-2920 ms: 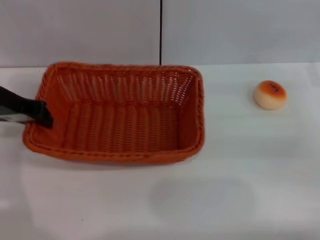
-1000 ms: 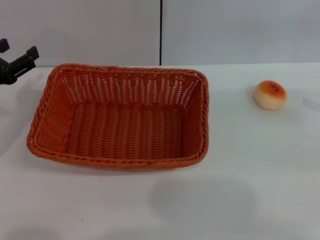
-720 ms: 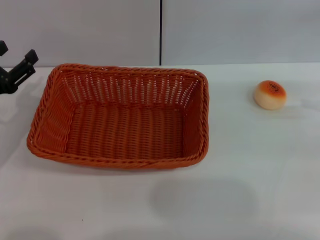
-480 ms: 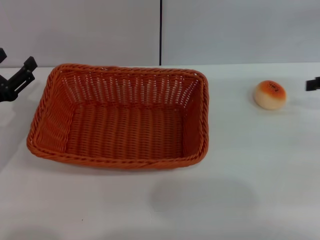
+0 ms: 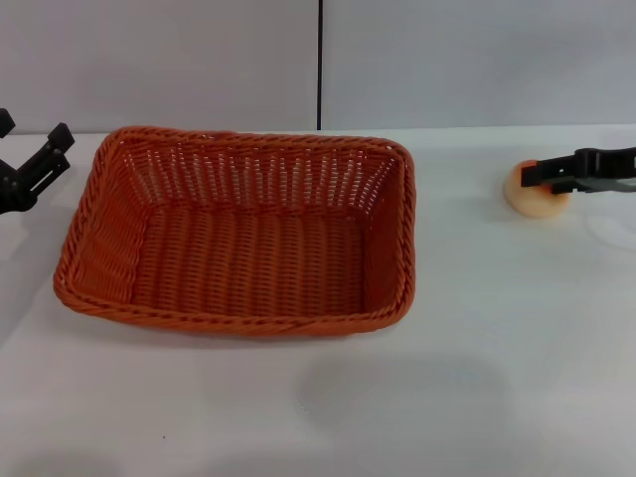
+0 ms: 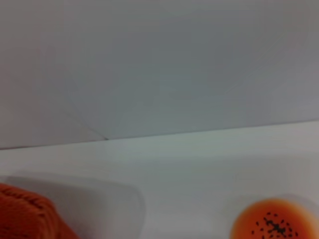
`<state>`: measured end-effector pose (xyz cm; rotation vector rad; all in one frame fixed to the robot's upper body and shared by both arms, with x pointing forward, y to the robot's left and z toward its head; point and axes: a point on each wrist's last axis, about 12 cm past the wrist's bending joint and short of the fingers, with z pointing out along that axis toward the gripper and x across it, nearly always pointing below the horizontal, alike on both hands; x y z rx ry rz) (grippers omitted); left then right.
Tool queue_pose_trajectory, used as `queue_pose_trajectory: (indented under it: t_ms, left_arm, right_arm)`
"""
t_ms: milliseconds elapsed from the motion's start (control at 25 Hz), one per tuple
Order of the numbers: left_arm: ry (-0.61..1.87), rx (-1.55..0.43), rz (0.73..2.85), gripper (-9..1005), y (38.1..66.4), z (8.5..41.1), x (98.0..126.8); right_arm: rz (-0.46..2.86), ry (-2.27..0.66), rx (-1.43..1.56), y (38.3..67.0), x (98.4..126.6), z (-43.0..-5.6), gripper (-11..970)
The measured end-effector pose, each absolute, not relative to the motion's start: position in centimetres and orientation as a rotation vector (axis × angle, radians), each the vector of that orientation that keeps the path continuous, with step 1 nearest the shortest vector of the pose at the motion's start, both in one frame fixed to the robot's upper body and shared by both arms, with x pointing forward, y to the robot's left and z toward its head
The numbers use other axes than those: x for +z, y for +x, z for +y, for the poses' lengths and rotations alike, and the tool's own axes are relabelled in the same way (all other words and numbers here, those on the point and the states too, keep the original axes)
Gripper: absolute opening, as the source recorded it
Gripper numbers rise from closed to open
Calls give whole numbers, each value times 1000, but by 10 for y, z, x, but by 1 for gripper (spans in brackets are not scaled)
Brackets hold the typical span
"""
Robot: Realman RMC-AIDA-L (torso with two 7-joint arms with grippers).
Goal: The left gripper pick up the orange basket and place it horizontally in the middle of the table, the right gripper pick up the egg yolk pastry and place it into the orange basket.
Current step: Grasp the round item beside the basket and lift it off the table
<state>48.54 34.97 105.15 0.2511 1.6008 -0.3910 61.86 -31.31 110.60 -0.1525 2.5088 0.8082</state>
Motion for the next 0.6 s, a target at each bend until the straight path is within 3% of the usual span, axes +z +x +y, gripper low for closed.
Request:
queue_pose_trajectory:
  t_ms: [600]
  left_arm:
    - [271, -410, 1588, 802, 496, 342, 1055]
  right_arm:
    - [2520, -45, 728, 612, 1086, -325, 514]
